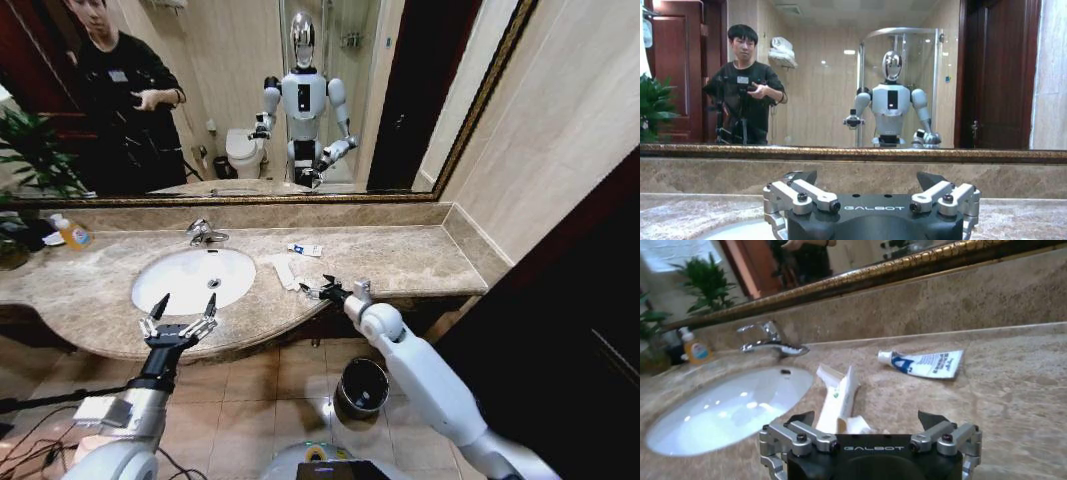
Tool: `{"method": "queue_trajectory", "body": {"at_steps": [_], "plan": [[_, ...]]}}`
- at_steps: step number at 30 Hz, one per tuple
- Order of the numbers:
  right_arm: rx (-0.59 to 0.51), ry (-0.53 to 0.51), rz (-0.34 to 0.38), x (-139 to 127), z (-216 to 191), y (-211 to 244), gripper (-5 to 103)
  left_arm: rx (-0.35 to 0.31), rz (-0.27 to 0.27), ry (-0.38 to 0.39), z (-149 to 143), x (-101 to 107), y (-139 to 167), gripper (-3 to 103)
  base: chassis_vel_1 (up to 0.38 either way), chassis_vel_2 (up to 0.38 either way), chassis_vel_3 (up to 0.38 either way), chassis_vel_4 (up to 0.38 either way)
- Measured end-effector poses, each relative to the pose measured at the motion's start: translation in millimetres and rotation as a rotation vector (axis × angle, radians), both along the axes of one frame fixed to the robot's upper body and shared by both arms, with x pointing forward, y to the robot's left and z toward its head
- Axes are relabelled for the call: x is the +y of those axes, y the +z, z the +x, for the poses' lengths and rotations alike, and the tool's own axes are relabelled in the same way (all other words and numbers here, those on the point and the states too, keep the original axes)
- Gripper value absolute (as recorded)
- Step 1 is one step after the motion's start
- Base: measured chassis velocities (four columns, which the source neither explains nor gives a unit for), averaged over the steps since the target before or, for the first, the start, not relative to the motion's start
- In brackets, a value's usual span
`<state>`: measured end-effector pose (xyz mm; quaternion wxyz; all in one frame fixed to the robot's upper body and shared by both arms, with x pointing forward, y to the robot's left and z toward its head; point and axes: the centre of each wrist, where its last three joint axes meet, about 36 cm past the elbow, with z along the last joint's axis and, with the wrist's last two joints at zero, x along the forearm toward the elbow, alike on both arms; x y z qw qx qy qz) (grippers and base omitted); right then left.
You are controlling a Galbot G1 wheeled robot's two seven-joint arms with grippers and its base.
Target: Pick up the trash from the sink and place it in the trash bin.
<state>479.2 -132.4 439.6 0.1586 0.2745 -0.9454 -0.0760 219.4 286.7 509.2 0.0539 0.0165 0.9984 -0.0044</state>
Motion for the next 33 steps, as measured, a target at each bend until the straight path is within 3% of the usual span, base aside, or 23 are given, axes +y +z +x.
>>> {"method": "queue_trajectory", "body": {"at_steps": [10,19,32,33], "plan": [[0.004,-0.100,0.072,70.5,-19.7,5.0,100,0.000,0.000,0.000,0.0,0.0,0.0,100,0.000,0.000,0.000,0.000],[0.031,-0.177,0.070,87.2,-19.1,0.1,100,0.000,0.000,0.000,0.0,0.0,0.0,100,0.000,0.000,0.000,0.000],[0.068,-0.196,0.054,93.1,-23.9,-17.8,101,0.000,0.000,0.000,0.0,0.0,0.0,100,0.000,0.000,0.000,0.000],[0.070,-0.195,0.053,94.0,-23.4,-19.0,97,0.000,0.000,0.000,0.0,0.0,0.0,100,0.000,0.000,0.000,0.000]]}}
